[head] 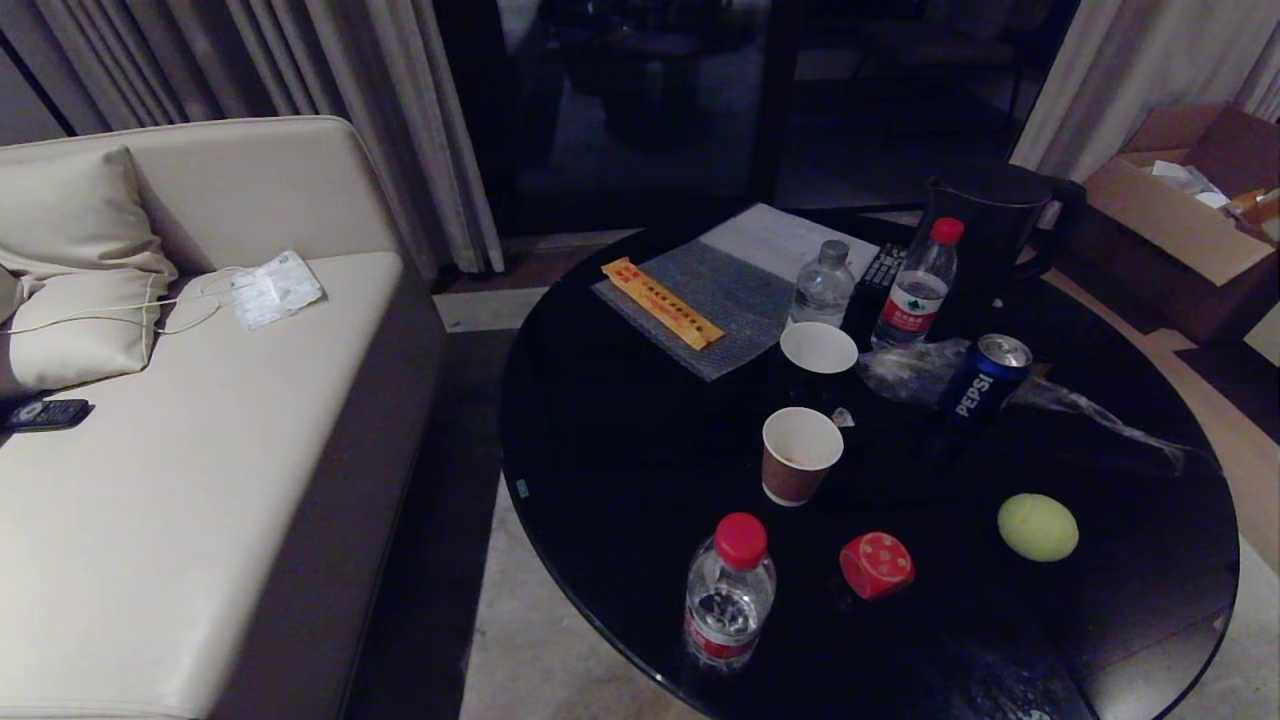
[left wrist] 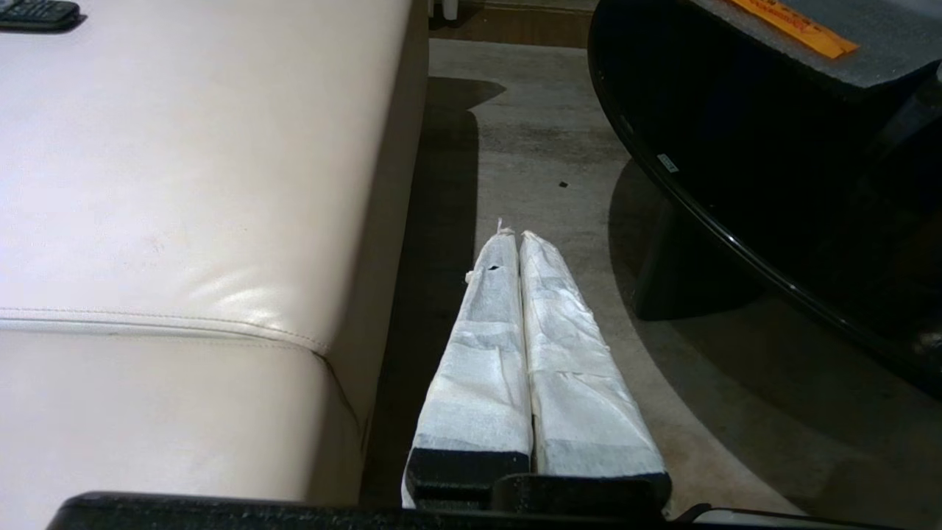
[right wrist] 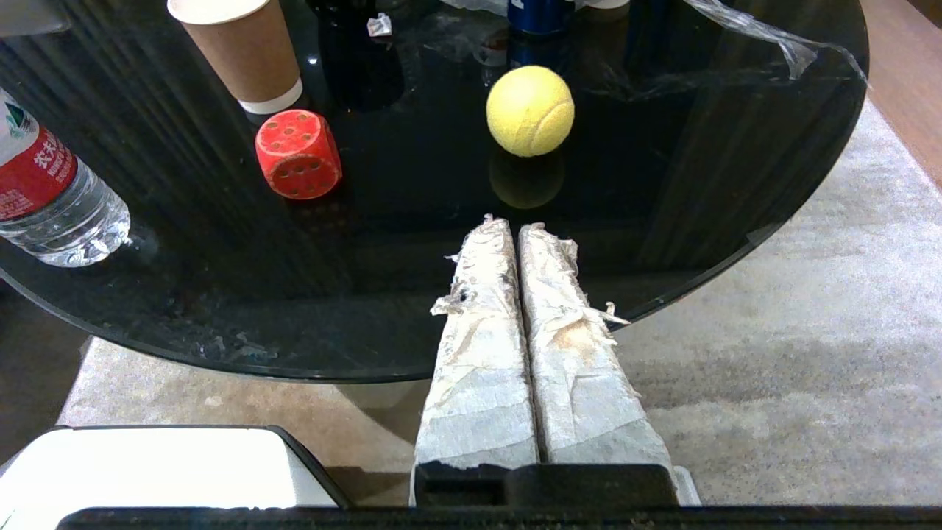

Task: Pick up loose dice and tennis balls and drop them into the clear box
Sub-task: Pick up the ball on the table

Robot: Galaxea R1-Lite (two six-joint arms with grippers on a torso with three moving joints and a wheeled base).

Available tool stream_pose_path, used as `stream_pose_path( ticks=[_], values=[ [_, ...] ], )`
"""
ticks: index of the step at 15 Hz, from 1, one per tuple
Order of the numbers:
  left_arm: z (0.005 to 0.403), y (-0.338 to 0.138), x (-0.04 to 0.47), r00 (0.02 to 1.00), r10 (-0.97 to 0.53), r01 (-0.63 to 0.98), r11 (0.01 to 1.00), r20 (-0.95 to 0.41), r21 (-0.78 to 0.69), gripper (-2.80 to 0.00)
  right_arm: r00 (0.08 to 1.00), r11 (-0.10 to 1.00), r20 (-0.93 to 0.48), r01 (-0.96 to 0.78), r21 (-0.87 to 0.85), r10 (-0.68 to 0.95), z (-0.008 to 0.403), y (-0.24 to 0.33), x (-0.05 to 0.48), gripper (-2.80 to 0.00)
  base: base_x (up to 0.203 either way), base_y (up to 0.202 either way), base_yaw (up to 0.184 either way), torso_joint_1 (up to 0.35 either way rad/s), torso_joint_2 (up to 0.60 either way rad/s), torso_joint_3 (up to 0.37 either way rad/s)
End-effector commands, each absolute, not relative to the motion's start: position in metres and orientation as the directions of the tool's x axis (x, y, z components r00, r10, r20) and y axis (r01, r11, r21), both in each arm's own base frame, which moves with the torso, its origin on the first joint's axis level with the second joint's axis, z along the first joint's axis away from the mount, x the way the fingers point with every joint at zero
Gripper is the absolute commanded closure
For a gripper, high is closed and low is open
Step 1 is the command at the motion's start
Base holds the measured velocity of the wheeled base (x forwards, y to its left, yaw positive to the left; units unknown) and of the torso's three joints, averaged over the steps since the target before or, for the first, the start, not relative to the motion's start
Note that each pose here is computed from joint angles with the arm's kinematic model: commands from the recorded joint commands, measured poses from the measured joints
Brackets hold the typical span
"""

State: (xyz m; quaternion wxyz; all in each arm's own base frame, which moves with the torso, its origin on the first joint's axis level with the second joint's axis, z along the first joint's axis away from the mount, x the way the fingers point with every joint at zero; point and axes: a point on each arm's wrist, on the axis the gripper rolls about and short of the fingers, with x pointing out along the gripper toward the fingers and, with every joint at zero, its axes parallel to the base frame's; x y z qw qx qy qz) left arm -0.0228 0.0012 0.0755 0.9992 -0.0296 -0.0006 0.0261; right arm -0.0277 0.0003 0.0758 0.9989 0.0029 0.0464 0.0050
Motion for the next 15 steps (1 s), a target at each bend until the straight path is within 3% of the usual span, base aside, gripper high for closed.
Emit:
stream_pose_path(
  ticks=[1,15],
  values=[
    [0.0755,0.0012,-0.0227,0.999,0.051,-0.051,0.997,-0.002,-0.052,0.0,0.996,1.0,-0.093,-0.01,0.006,0.011,0.0759,0.0003,-0.0277,0.0,0.0,0.0,0.0,0.0,0.0,0.0],
    [0.0754,0.0007,-0.0227,1.0,0.027,-0.028,0.999,-0.003,-0.023,0.0,0.996,1.0,-0.093,-0.01,0.006,0.011,0.0759,0.0003,-0.0277,0.0,0.0,0.0,0.0,0.0,0.0,0.0]
  ],
)
